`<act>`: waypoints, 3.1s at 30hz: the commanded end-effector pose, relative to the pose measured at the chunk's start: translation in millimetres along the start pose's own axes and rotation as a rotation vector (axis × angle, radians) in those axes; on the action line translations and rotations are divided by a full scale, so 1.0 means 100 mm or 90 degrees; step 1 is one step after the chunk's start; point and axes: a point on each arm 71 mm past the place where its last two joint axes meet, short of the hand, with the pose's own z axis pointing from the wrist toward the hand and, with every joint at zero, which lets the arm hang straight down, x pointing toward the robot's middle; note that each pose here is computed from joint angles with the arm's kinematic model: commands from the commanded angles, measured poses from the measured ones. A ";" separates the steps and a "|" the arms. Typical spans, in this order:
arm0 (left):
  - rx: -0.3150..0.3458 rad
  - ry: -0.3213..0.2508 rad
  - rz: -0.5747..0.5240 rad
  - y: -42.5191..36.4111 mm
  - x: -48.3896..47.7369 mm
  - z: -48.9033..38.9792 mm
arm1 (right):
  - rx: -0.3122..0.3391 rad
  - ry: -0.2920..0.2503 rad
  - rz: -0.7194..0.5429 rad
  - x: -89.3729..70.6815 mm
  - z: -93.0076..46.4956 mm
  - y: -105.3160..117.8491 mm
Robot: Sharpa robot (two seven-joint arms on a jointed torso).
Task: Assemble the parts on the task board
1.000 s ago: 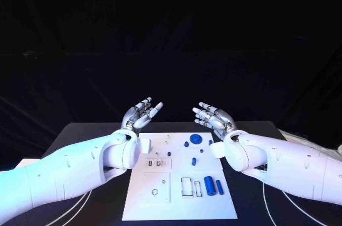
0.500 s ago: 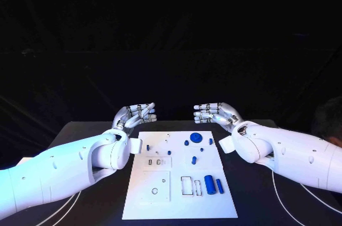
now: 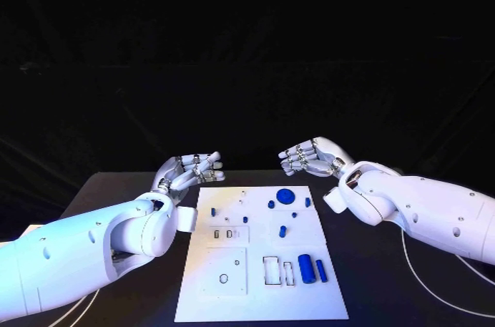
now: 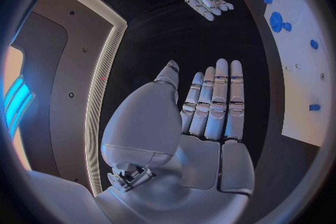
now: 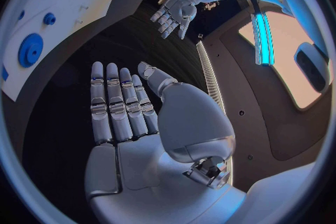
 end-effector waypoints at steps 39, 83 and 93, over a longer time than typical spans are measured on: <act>-0.006 0.128 -0.070 -0.306 0.376 -0.288 | 0.038 0.205 -0.660 0.26 0.26 0.30; -0.023 0.122 -0.065 -0.293 0.305 -0.298 | -0.022 0.079 -0.616 0.34 0.34 0.49; -0.025 0.124 -0.066 -0.289 0.305 -0.294 | -0.026 0.059 -0.630 0.46 0.57 0.52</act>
